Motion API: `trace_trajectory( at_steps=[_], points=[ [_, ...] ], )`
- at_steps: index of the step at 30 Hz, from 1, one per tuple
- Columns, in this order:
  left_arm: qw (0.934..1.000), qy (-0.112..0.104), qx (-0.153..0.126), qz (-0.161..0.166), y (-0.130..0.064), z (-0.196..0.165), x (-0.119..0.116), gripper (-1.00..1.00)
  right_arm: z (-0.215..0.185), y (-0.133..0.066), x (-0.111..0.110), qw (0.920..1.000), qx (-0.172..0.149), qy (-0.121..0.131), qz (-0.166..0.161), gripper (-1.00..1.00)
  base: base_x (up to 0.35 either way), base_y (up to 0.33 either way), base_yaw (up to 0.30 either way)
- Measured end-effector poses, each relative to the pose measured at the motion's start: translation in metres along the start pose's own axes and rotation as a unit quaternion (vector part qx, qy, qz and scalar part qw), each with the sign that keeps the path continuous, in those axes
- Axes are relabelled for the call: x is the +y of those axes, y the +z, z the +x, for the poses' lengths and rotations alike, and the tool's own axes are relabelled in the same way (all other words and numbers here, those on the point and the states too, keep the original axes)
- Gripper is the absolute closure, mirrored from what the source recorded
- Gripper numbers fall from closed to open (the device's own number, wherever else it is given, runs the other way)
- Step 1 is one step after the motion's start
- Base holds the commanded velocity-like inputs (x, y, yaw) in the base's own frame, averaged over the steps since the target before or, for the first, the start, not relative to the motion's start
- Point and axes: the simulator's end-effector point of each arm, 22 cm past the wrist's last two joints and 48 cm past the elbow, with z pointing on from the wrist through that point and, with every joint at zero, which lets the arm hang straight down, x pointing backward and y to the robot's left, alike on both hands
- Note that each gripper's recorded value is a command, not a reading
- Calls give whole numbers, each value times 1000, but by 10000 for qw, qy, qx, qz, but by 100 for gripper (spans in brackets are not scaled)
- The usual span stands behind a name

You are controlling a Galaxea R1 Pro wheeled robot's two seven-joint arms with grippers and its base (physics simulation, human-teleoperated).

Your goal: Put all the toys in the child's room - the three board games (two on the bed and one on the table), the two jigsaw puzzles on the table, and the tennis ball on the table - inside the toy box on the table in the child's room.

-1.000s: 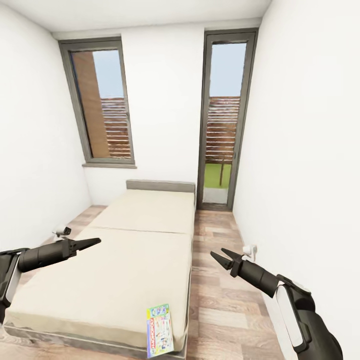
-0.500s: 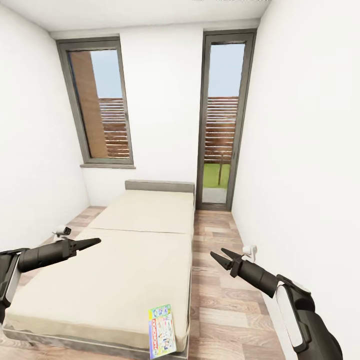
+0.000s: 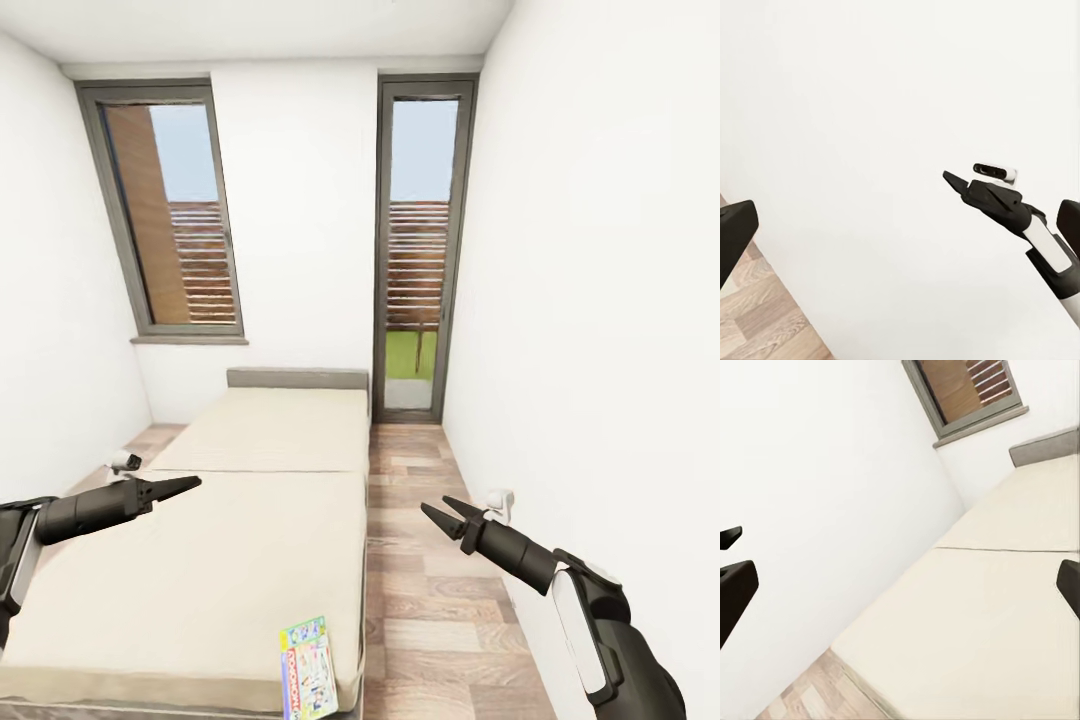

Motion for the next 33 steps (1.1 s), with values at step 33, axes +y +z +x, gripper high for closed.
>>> trace_trajectory(
  at_steps=[33],
  points=[
    [10000, 45, -16, 3, -2, -2, -4, -100, -2, 0, 3, 10000, -3, -42, -3, -100, 0, -62, -42]
  ],
)
